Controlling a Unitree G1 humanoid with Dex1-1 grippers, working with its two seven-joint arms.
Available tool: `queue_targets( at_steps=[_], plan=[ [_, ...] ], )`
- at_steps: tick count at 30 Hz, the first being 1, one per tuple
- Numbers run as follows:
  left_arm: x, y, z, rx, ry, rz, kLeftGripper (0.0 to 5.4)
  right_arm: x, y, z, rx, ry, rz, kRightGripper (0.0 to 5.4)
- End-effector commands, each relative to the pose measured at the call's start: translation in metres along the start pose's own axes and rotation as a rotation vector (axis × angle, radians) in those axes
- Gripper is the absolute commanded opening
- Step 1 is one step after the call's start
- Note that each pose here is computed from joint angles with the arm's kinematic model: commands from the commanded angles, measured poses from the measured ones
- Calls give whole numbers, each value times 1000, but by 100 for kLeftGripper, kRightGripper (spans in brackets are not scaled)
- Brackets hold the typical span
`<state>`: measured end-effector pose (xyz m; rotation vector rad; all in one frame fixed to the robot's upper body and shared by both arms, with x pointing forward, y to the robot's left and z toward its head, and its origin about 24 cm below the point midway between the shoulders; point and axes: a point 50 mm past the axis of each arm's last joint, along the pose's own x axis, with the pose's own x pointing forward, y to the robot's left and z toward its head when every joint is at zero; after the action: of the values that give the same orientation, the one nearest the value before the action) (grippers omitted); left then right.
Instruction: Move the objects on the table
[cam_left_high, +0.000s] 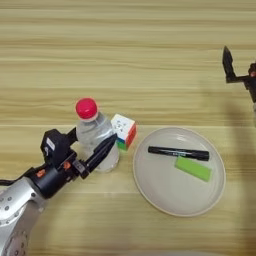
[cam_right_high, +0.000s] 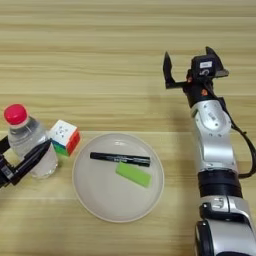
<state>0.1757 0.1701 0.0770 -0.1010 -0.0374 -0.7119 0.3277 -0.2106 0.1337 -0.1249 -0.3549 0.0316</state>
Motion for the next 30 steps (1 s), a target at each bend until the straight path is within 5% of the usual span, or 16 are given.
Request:
queue_targets(
  at_steps=[1,13,30],
  plan=[
    [4,0,1,59,-36,25,313,-1,2,2,13,-10,-5,540],
    [7,-2,-15,68,-35,91,309,-1,4,8,26,-33,-8,540],
    [7,-5,-33,25,6,102,309,0,4,13,30,-49,-7,540]
  ],
)
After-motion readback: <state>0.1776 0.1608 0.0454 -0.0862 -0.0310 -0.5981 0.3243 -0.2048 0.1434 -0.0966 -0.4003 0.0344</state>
